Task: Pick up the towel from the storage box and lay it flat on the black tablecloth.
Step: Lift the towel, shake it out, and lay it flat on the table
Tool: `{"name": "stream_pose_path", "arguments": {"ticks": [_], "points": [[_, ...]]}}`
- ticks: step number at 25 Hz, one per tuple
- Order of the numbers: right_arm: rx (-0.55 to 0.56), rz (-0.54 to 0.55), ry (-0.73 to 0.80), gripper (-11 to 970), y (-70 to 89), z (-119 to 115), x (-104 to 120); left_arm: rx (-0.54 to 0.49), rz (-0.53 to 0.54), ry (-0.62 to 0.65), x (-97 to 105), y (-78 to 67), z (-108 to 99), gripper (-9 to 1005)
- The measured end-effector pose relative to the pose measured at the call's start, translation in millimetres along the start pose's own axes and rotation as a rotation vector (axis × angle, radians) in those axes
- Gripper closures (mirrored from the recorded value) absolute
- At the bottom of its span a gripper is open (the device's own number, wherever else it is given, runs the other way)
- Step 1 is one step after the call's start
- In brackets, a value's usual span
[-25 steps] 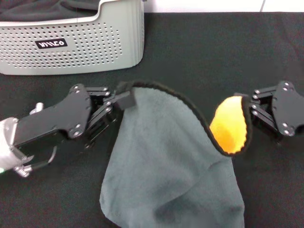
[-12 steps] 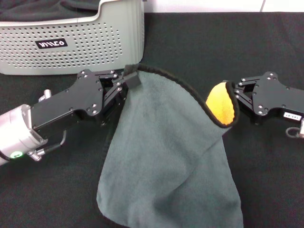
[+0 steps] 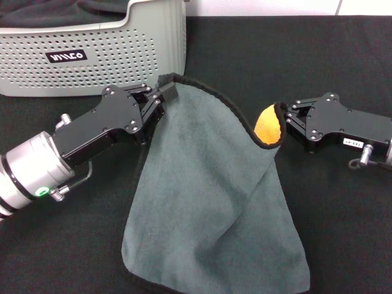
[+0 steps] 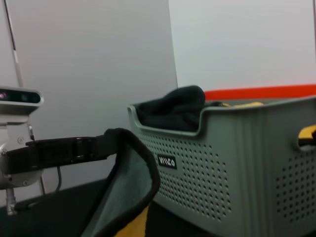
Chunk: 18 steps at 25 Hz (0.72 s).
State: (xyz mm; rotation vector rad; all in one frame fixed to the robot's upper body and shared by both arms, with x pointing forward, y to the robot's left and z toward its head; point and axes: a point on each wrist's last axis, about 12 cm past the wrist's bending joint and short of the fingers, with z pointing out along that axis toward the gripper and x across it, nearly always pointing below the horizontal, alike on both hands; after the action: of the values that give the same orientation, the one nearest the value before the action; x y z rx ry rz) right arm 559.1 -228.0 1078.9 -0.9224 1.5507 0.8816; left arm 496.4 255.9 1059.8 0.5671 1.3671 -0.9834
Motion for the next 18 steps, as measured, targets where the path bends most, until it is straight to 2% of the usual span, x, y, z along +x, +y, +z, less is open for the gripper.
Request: {"name": "stream_pose_path", "arguments": {"ticks": [18], "points": [[0.119, 0.031, 0.075, 953, -12.3, 3.7, 11.6, -0.209, 0.019, 0.082, 20.2, 13.8, 3.3, 949]]}}
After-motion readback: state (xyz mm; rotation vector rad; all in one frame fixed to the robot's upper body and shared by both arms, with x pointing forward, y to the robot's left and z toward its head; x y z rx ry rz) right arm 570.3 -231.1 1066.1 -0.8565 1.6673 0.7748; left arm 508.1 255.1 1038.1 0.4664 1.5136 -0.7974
